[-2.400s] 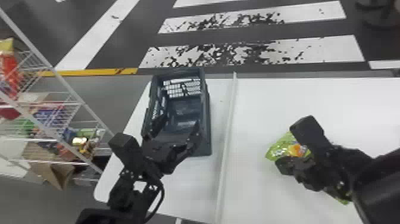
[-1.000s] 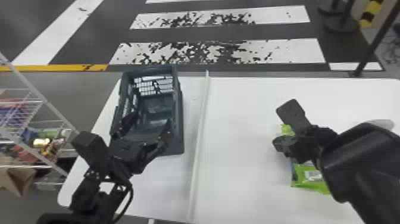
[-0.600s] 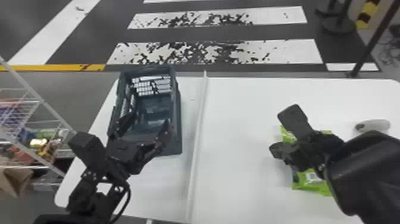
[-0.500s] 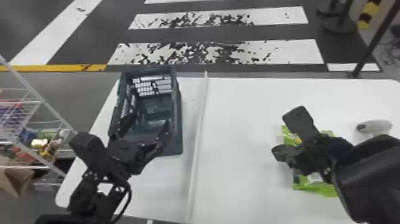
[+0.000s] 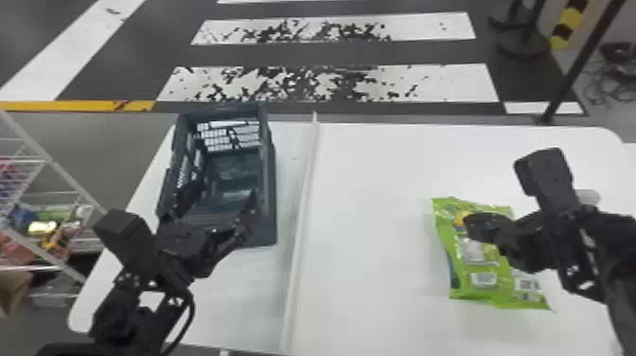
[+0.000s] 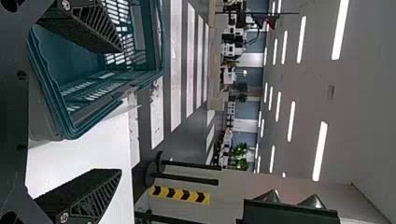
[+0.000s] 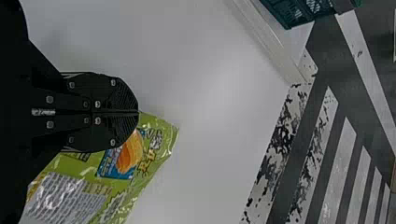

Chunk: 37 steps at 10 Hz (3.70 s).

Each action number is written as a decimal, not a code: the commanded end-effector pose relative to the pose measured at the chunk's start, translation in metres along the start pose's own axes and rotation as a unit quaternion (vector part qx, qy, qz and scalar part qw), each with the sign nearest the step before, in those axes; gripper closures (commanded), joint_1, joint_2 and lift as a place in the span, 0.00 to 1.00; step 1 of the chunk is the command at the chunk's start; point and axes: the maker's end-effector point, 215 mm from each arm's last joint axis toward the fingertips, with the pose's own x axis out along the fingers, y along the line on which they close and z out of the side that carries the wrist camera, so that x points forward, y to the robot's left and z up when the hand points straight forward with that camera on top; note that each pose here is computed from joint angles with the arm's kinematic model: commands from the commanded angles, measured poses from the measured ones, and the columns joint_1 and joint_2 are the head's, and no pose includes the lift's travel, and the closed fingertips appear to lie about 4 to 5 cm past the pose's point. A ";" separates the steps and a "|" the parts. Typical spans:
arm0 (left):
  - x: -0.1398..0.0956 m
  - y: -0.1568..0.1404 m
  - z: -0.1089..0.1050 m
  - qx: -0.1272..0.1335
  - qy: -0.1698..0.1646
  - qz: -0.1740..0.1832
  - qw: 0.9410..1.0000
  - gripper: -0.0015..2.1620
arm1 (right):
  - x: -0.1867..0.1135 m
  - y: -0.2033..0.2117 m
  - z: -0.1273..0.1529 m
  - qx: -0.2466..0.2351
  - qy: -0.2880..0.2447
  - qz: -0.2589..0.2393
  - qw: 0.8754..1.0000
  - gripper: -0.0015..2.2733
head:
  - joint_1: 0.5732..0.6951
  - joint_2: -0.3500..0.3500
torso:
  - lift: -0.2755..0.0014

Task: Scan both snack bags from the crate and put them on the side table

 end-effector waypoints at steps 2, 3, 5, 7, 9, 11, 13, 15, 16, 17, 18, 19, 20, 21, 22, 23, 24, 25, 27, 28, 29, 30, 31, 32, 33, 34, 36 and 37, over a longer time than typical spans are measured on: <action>0.004 -0.005 -0.002 -0.006 0.000 -0.006 1.000 0.04 | 0.016 -0.024 -0.038 0.001 0.025 -0.026 0.999 0.99 | 1.00 0.58 | 0.68; 0.004 -0.005 -0.002 -0.006 0.000 -0.006 1.000 0.04 | 0.025 -0.026 -0.054 -0.003 0.036 -0.029 0.999 0.99 | 1.00 0.55 | 0.68; 0.003 -0.004 -0.005 -0.006 0.003 -0.006 1.000 0.04 | 0.040 -0.013 -0.075 -0.010 0.043 -0.017 0.999 0.99 | 1.00 0.52 | 0.68; 0.004 -0.005 -0.004 -0.007 0.003 -0.006 1.000 0.04 | 0.047 -0.007 -0.080 -0.014 0.042 -0.014 0.999 0.99 | 1.00 0.54 | 0.68; 0.003 -0.004 -0.004 -0.007 0.002 -0.005 1.000 0.04 | 0.040 -0.013 -0.066 -0.015 0.029 -0.022 0.999 0.99 | 1.00 0.55 | 0.68; 0.003 -0.004 -0.004 -0.008 0.002 -0.005 1.000 0.04 | 0.013 -0.017 -0.033 -0.010 -0.006 -0.032 0.999 0.99 | 1.00 0.54 | 0.68; 0.003 -0.004 -0.004 -0.008 0.002 -0.005 1.000 0.04 | 0.001 0.009 -0.023 -0.008 -0.019 -0.006 1.000 0.99 | 1.00 0.55 | 0.68; 0.003 -0.005 -0.006 -0.008 0.004 -0.005 1.000 0.04 | 0.013 0.046 -0.033 -0.018 -0.012 0.027 0.999 0.99 | 1.00 0.58 | 0.68; 0.004 -0.006 -0.006 -0.008 0.004 -0.006 1.000 0.04 | 0.018 0.061 -0.035 -0.024 -0.009 0.041 0.999 0.99 | 1.00 0.63 | 0.68; 0.004 -0.005 -0.006 -0.007 0.004 -0.007 1.000 0.04 | 0.021 0.074 -0.035 -0.030 -0.006 0.050 0.998 0.99 | 1.00 0.65 | 0.68; 0.003 -0.005 -0.006 -0.007 0.004 -0.007 1.000 0.04 | 0.024 0.077 -0.038 -0.037 0.000 0.050 0.998 0.99 | 1.00 0.68 | 0.68; 0.002 -0.003 -0.006 -0.008 0.004 -0.006 1.000 0.04 | 0.031 0.073 -0.045 -0.037 0.011 0.047 0.998 0.99 | 1.00 0.70 | 0.68; 0.002 -0.003 -0.006 -0.007 0.005 -0.006 1.000 0.04 | 0.038 0.066 -0.049 -0.035 0.019 0.044 0.998 0.99 | 1.00 0.71 | 0.68; 0.002 -0.003 -0.005 -0.007 0.004 -0.006 1.000 0.04 | 0.043 0.061 -0.053 -0.036 0.026 0.040 0.998 0.99 | 1.00 0.70 | 0.68; 0.002 -0.004 -0.005 -0.006 0.004 -0.007 1.000 0.04 | 0.046 0.055 -0.054 -0.036 0.029 0.035 0.998 0.99 | 1.00 0.69 | 0.68; 0.001 -0.003 -0.005 -0.005 0.004 -0.007 1.000 0.04 | 0.047 0.051 -0.052 -0.037 0.030 0.031 0.998 0.99 | 1.00 0.68 | 0.68; 0.001 -0.003 -0.005 -0.005 0.004 -0.007 1.000 0.04 | 0.048 0.046 -0.055 -0.038 0.035 0.026 0.998 0.99 | 1.00 0.67 | 0.68; 0.001 -0.003 -0.005 -0.005 0.004 -0.007 1.000 0.04 | 0.049 0.042 -0.056 -0.038 0.037 0.023 0.998 0.99 | 1.00 0.67 | 0.68; 0.001 -0.002 -0.005 -0.005 0.004 -0.006 1.000 0.04 | 0.050 0.033 -0.055 -0.036 0.036 0.016 0.999 0.99 | 1.00 0.65 | 0.68; 0.001 -0.002 -0.006 -0.006 0.005 -0.006 1.000 0.04 | 0.043 0.038 -0.047 -0.024 0.020 0.027 0.999 0.95 | 1.00 0.64 | 0.68; 0.001 -0.002 -0.006 -0.007 0.005 -0.006 1.000 0.04 | 0.027 0.050 -0.021 -0.005 -0.023 0.048 0.999 0.77 | 1.00 0.65 | 0.68; 0.001 -0.003 -0.006 -0.008 0.005 -0.006 1.000 0.04 | 0.002 0.046 0.008 0.008 -0.067 0.051 0.996 0.33 | 1.00 0.65 | 0.68; 0.001 -0.002 -0.006 -0.007 0.005 -0.005 1.000 0.04 | -0.018 0.024 0.027 0.012 -0.088 0.028 0.996 0.04 | 1.00 0.67 | 0.68; 0.001 -0.002 -0.005 -0.007 0.005 -0.005 1.000 0.04 | -0.030 -0.007 0.029 0.026 -0.093 -0.002 0.995 0.02 | 1.00 0.67 | 0.68; 0.001 -0.002 -0.006 -0.007 0.006 -0.005 1.000 0.04 | -0.038 -0.043 0.025 0.043 -0.091 -0.034 0.994 0.02 | 1.00 0.62 | 0.68; 0.001 -0.001 -0.007 -0.007 0.007 -0.005 1.000 0.04 | -0.043 -0.075 0.009 0.067 -0.082 -0.062 0.992 0.02 | 1.00 0.56 | 0.68; 0.003 -0.005 -0.008 -0.009 0.007 -0.008 1.000 0.04 | -0.042 -0.129 -0.024 0.112 -0.061 -0.096 0.987 0.02 | 1.00 0.46 | 0.68; 0.003 -0.005 -0.008 -0.009 0.007 -0.008 1.000 0.04 | -0.036 -0.147 -0.041 0.120 -0.045 -0.107 0.986 0.02 | 1.00 0.39 | 0.68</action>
